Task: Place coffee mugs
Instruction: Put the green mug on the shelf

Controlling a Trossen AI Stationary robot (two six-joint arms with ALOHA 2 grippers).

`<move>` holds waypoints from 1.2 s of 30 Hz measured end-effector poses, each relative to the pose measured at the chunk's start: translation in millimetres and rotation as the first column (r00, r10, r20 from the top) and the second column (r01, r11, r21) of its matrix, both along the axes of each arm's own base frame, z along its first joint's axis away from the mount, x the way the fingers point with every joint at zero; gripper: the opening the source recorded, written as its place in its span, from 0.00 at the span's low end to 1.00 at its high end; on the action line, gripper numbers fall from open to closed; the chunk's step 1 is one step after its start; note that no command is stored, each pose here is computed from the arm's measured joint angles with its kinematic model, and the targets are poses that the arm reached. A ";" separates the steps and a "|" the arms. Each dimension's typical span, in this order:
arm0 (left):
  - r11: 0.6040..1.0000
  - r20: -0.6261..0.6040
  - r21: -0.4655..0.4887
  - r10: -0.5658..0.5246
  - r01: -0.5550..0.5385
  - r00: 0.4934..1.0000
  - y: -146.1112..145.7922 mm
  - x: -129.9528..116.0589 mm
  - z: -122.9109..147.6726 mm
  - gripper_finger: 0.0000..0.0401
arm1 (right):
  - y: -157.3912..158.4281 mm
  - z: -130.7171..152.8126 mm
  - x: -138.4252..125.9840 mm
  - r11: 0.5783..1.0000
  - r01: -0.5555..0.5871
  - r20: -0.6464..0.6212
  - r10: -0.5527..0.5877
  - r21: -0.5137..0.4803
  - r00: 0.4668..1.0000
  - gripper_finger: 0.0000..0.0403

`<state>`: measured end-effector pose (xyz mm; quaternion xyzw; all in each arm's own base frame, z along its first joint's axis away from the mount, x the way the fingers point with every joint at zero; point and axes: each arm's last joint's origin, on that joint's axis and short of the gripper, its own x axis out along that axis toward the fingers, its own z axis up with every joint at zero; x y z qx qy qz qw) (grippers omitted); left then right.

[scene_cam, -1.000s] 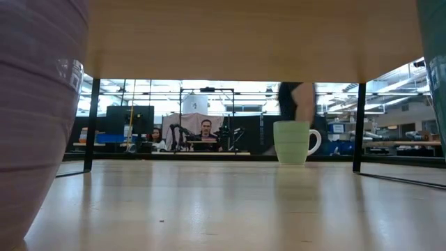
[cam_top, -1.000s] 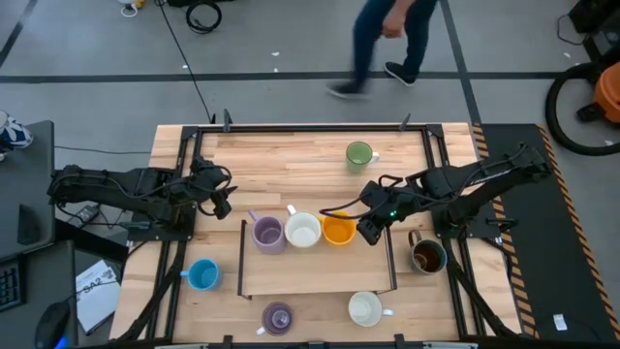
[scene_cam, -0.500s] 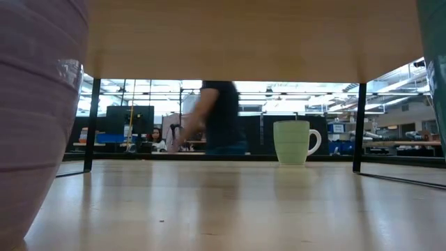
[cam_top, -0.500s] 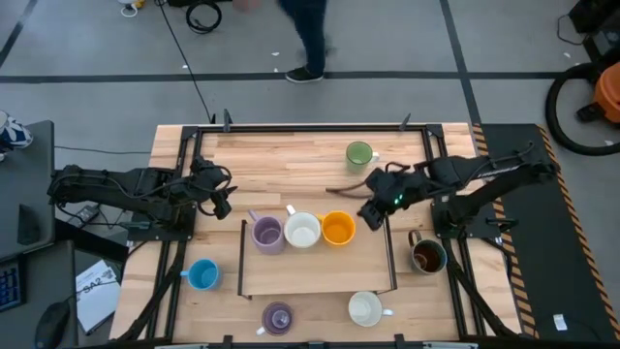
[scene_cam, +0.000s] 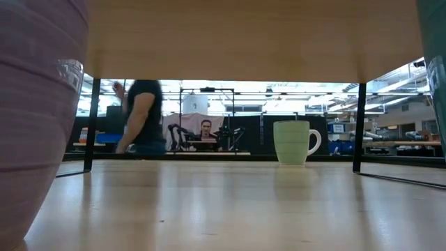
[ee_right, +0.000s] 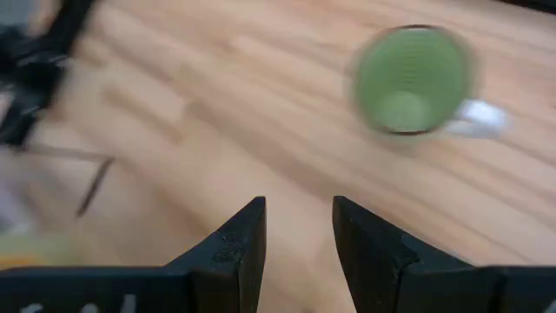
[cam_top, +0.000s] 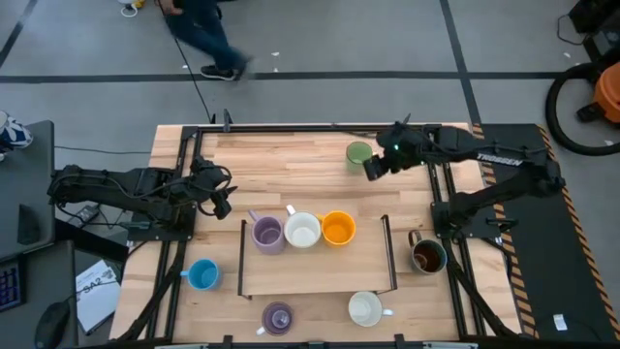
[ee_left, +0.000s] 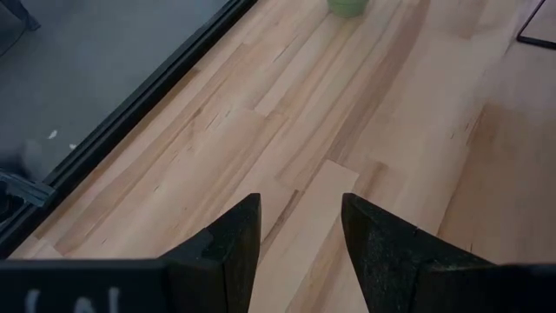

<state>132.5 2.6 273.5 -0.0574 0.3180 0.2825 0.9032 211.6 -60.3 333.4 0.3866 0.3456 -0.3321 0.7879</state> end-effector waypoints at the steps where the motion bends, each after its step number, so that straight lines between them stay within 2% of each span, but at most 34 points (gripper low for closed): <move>1: 1.000 0.000 0.000 0.000 0.000 1.000 0.0 0.0 0.0 0.42 | -6.4 -1.4 -2.3 0.999 0.032 -0.016 -0.032 0.005 0.999 0.35; 6: 1.000 -0.001 0.000 0.000 0.000 1.000 0.0 0.0 0.0 0.42 | -31.6 -5.7 -7.6 0.990 0.140 -0.046 -0.140 0.000 0.989 0.35; 16: 1.000 0.000 0.000 0.000 0.000 1.000 0.0 0.0 0.0 0.42 | -67.7 -29.3 -0.6 0.966 0.257 -0.156 -0.251 0.019 0.955 0.35; 22: 1.000 0.000 0.000 0.000 0.000 1.000 0.0 0.0 0.0 0.42 | -83.6 -49.3 8.5 0.957 0.274 -0.219 -0.249 0.095 0.943 0.35; 36: 1.000 0.000 0.000 0.000 0.000 1.000 0.0 0.0 0.0 0.42 | -107.6 -99.6 30.2 0.934 0.317 -0.381 -0.237 0.162 0.894 0.35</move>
